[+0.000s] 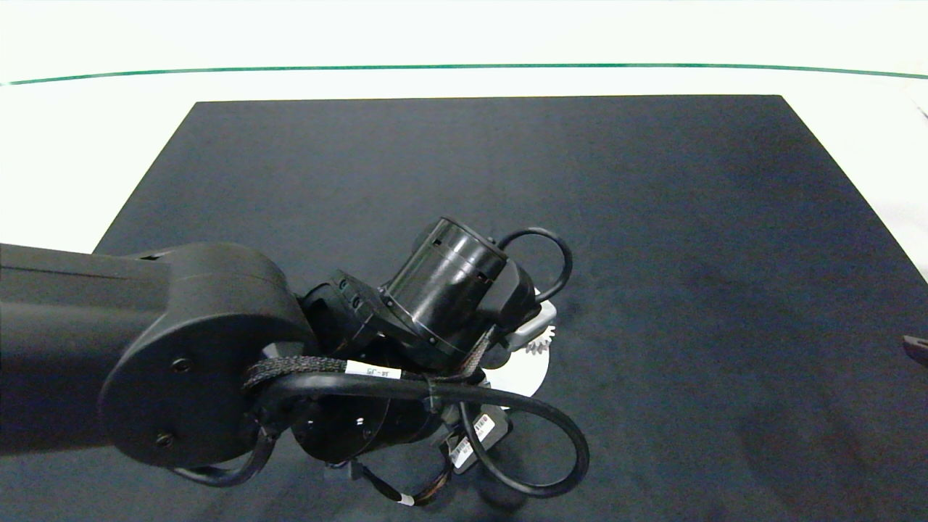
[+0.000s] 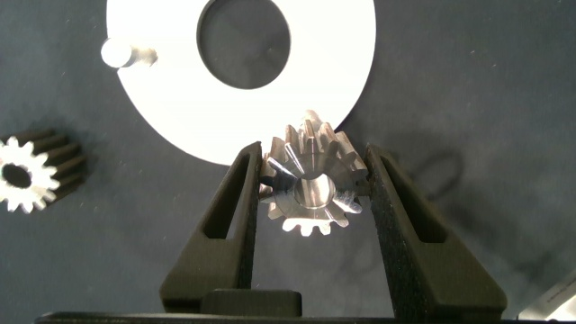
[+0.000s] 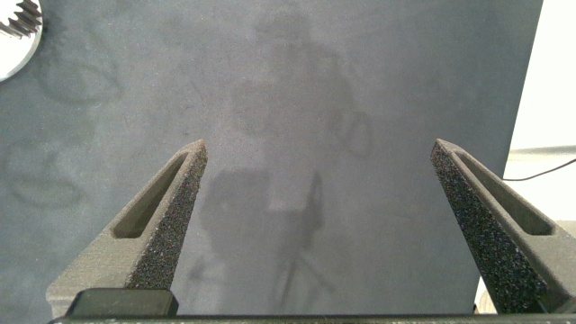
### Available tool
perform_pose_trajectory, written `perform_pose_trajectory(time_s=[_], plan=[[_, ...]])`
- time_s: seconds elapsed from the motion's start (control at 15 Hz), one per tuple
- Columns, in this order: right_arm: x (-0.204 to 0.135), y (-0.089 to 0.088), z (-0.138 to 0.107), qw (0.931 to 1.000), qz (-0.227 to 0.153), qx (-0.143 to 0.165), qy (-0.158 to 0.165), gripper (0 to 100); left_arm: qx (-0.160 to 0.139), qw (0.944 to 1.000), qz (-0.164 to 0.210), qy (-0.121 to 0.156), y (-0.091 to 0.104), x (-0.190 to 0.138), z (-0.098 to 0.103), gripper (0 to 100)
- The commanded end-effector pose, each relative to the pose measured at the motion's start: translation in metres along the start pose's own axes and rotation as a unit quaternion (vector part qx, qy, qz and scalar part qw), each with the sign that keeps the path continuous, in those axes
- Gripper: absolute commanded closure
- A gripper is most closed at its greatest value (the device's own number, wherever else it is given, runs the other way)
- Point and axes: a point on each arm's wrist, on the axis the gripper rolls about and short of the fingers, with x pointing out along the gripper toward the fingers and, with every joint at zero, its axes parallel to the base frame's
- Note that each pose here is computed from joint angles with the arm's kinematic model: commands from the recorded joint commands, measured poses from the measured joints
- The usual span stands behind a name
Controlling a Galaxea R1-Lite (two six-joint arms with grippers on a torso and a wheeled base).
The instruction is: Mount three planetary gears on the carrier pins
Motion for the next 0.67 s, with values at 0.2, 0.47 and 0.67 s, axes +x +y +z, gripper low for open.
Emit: perform_pose_trajectory(time_s=[0.2,0.47,0.67], plan=[[-0.002,-0.001,0.000,1.0000,-0.001,-0.004,-0.003,0,0.009,0.9999,-0.006,-0.002,-0.008,0.008,0.008,75],[-0.003,-0.001,0.000,1.0000,-0.001,-0.004,-0.004,0,0.012,0.9999,-0.003,0.004,-0.009,0.014,0.009,75],[-0.003,-0.001,0.000,1.0000,-0.002,-0.003,-0.005,0,0.015,0.9999,-0.003,0.008,-0.009,0.017,0.009,75]])
